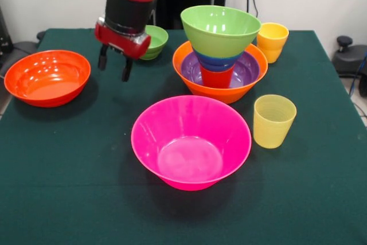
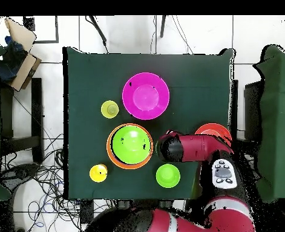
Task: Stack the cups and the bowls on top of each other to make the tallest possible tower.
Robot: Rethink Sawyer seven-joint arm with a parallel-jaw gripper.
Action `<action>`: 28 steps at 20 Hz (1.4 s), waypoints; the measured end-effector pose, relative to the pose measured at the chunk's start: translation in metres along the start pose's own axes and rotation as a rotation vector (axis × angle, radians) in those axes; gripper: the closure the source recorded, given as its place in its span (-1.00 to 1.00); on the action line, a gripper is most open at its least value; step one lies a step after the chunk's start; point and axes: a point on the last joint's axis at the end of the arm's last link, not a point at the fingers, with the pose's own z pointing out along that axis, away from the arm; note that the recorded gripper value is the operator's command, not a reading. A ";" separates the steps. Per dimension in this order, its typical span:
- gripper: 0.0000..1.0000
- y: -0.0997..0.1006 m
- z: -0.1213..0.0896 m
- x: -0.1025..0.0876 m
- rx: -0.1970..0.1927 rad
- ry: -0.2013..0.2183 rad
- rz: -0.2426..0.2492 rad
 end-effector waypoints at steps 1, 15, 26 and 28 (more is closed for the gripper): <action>-1.00 -0.003 -0.006 -0.001 0.013 -0.004 -0.002; -1.00 -0.056 -0.075 -0.039 0.105 -0.075 0.070; -1.00 -0.062 -0.042 -0.040 0.050 -0.118 0.083; -1.00 -0.060 -0.037 -0.040 0.036 -0.131 0.083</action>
